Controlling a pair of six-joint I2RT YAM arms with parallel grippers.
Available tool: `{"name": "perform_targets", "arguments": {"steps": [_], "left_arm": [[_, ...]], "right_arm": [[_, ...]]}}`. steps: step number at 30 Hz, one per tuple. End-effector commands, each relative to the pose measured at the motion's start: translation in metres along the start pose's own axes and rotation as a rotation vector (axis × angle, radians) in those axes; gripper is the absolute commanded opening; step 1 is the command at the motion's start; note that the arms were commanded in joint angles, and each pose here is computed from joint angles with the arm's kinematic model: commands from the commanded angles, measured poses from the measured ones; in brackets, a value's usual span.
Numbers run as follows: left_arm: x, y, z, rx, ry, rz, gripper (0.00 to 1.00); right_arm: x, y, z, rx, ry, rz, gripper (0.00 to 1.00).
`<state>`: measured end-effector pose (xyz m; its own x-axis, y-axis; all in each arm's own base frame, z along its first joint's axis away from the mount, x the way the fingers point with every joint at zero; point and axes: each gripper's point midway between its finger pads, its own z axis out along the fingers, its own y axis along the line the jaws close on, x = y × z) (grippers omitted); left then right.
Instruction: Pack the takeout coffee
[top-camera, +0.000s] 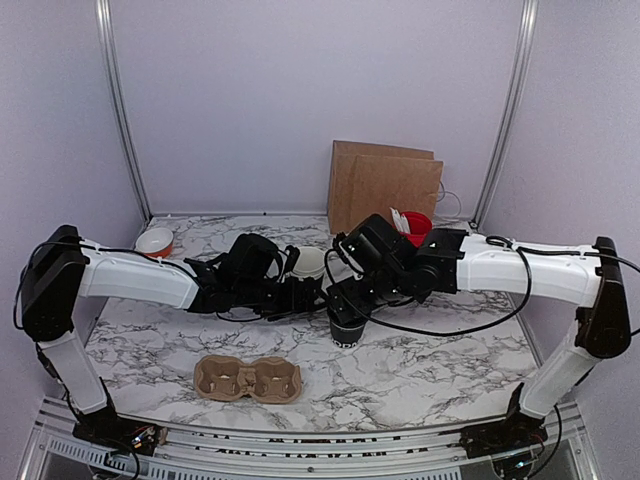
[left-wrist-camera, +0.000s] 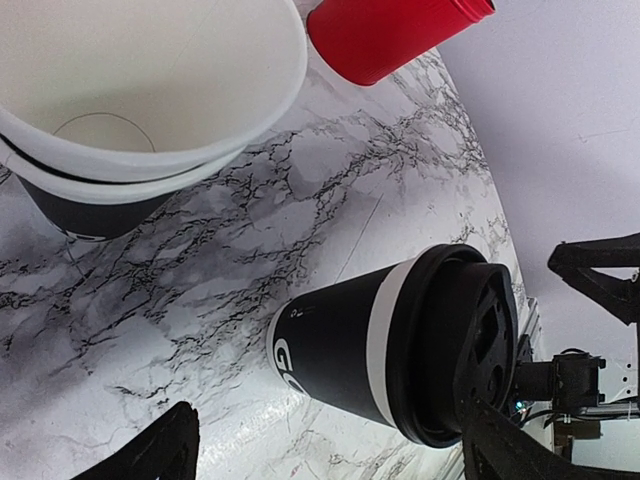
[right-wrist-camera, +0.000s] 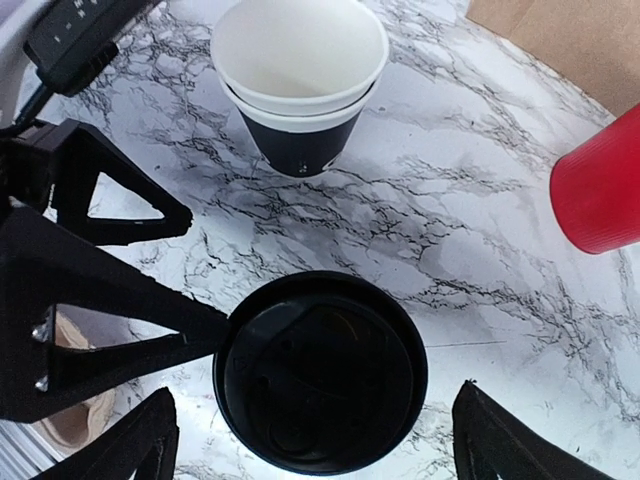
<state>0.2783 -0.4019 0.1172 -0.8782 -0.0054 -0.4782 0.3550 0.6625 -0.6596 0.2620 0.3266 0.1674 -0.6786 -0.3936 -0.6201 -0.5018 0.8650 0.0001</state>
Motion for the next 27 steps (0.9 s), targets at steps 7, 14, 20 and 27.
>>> {"name": "perform_targets", "arguments": {"steps": [7, 14, 20, 27], "left_arm": [[0.002, -0.006, 0.005, -0.002, 0.02, 0.02, 0.92], [0.0, -0.011, 0.004, 0.003, 0.013, 0.023, 0.92], [-0.005, -0.016, 0.003, 0.009, -0.003, 0.032, 0.92], [0.0, -0.014, 0.01, -0.029, 0.033, 0.044, 0.92]], "right_arm": [[-0.011, -0.034, -0.022, -0.15, -0.116, 0.212, 0.86], [-0.001, -0.06, -0.017, -0.227, -0.131, 0.331, 0.77], [0.01, -0.069, -0.011, -0.253, -0.127, 0.374, 0.75], [0.018, -0.069, -0.001, -0.25, -0.104, 0.379, 0.74]]}}
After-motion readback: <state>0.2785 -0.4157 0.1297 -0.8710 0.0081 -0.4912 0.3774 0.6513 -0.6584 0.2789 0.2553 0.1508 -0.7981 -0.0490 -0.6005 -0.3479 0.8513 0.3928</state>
